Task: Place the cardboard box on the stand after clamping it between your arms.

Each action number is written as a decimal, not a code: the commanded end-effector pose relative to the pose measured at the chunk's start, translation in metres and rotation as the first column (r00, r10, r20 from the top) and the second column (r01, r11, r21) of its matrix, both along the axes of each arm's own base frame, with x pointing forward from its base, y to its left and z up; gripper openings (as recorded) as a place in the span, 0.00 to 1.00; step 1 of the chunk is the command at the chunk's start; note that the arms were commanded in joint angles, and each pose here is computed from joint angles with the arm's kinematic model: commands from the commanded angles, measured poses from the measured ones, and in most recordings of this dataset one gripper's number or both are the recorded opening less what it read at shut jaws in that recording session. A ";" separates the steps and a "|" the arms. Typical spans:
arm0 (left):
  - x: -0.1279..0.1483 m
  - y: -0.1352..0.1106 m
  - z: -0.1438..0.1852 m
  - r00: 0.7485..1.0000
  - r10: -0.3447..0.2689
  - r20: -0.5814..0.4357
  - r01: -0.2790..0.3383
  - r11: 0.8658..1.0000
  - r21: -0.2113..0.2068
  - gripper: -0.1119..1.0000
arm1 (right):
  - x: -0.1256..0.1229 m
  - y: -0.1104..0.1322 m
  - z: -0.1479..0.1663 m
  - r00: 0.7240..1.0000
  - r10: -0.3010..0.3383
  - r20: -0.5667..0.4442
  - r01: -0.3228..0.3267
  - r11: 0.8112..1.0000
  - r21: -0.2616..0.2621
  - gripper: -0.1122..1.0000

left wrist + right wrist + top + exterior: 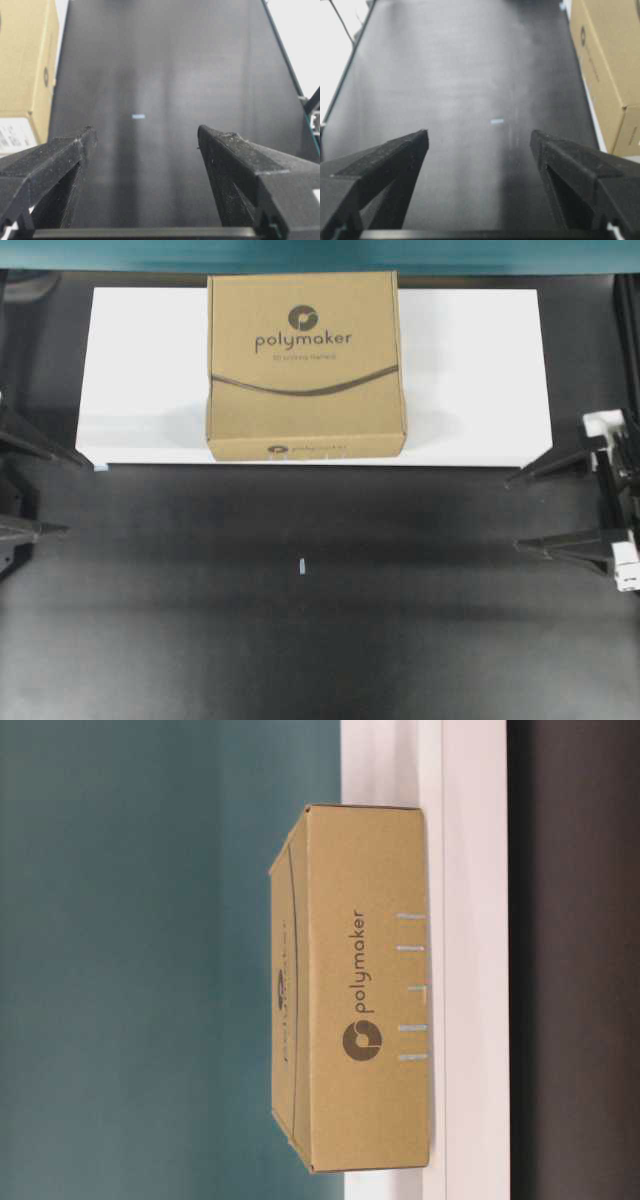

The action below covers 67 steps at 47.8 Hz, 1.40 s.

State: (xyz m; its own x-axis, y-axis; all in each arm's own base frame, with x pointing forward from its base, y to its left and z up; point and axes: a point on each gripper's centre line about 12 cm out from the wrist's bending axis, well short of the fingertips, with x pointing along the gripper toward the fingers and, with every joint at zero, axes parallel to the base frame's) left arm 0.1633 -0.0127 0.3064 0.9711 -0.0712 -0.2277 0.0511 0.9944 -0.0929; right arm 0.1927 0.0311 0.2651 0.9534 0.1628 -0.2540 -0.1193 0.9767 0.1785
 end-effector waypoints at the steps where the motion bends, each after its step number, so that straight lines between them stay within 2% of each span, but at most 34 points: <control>1: 0.001 0.000 0.004 1.000 -0.002 0.014 0.002 1.000 0.000 0.81 | -0.002 0.000 0.001 1.000 -0.002 0.018 0.002 1.000 0.011 0.81; 21: 0.002 0.000 0.004 1.000 -0.002 0.022 0.002 1.000 0.003 0.81 | -0.008 -0.002 -0.003 1.000 -0.008 0.024 0.008 1.000 0.012 0.81; 37: 0.001 0.000 0.000 0.999 -0.002 0.034 0.002 1.000 -0.001 0.81 | -0.013 -0.008 -0.010 0.999 -0.040 0.022 0.039 0.999 0.015 0.81; 45: 0.002 -0.001 0.004 0.998 -0.005 0.070 0.005 1.000 -0.003 0.81 | -0.017 -0.009 -0.012 0.999 -0.040 0.033 0.039 0.999 0.016 0.81; 67: 0.003 -0.001 0.001 0.998 -0.002 0.063 0.003 1.000 -0.016 0.81 | -0.021 -0.010 -0.015 0.999 -0.040 0.035 0.040 0.999 0.012 0.81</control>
